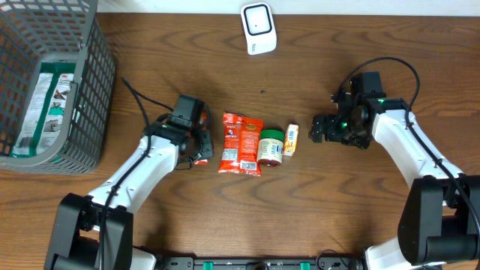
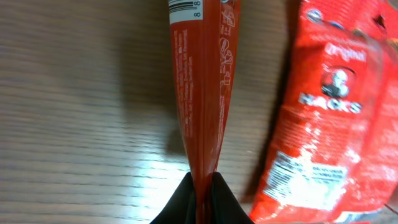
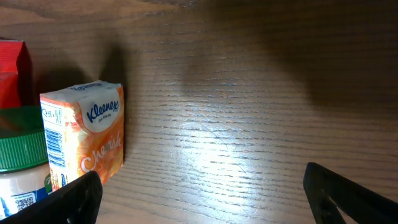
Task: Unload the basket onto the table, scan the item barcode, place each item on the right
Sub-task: 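Carry the red stick packet out and place it left of the red bag, then grasp the green-white 3M Comfort Grip gloves pack in the basket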
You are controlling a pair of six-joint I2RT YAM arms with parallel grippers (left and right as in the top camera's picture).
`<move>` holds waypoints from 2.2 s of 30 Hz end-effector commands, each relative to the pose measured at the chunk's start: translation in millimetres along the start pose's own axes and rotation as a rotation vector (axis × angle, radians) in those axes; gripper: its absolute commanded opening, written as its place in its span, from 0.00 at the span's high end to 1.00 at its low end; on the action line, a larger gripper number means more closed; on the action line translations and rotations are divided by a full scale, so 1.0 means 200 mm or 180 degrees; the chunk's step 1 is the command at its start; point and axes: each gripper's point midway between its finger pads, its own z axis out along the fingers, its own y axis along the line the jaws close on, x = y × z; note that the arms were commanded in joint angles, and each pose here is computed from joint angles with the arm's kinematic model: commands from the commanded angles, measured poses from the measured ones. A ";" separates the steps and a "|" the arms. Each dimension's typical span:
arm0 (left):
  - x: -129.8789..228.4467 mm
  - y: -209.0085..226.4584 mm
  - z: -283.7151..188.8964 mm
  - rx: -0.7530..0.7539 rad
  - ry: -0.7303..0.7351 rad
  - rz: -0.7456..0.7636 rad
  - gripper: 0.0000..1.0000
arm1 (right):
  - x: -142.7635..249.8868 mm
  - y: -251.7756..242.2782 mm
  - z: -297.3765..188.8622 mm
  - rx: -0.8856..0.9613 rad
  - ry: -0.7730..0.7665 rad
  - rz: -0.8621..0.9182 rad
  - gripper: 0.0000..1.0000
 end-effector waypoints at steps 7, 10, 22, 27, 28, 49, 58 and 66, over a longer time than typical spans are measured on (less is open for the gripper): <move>0.03 0.01 0.03 -0.0152 -0.0004 0.0069 0.38 | -0.03 0.00 -0.03 -0.0001 -0.0062 -0.0007 0.01; 0.02 -0.01 0.02 -0.0101 -0.0003 0.0074 0.20 | -0.03 0.00 -0.03 0.0000 -0.0063 -0.0009 0.01; -0.16 -0.13 -0.18 0.0025 -0.0212 0.0391 0.93 | -0.03 0.00 -0.03 0.0000 -0.0063 -0.0007 0.01; -0.34 -0.15 -0.51 0.0096 -0.0279 0.0563 0.93 | -0.03 0.00 -0.03 0.0000 -0.0063 -0.0007 0.01; -0.42 -0.14 -0.64 0.0085 -0.0381 0.0576 0.93 | -0.03 0.00 -0.03 0.0000 -0.0061 -0.0008 0.01; -0.93 1.48 -1.37 -0.1492 -0.1303 -0.0780 0.09 | -0.03 0.00 -0.03 -0.0001 -0.0061 -0.0008 0.01; -0.76 1.72 -0.74 -0.1232 -0.0094 -0.0978 0.05 | -0.03 0.00 -0.03 0.0000 -0.0063 -0.0009 0.01; -0.68 1.78 -0.42 -0.1070 0.0405 -0.0832 0.04 | -0.03 0.00 -0.03 0.0000 -0.0063 -0.0009 0.01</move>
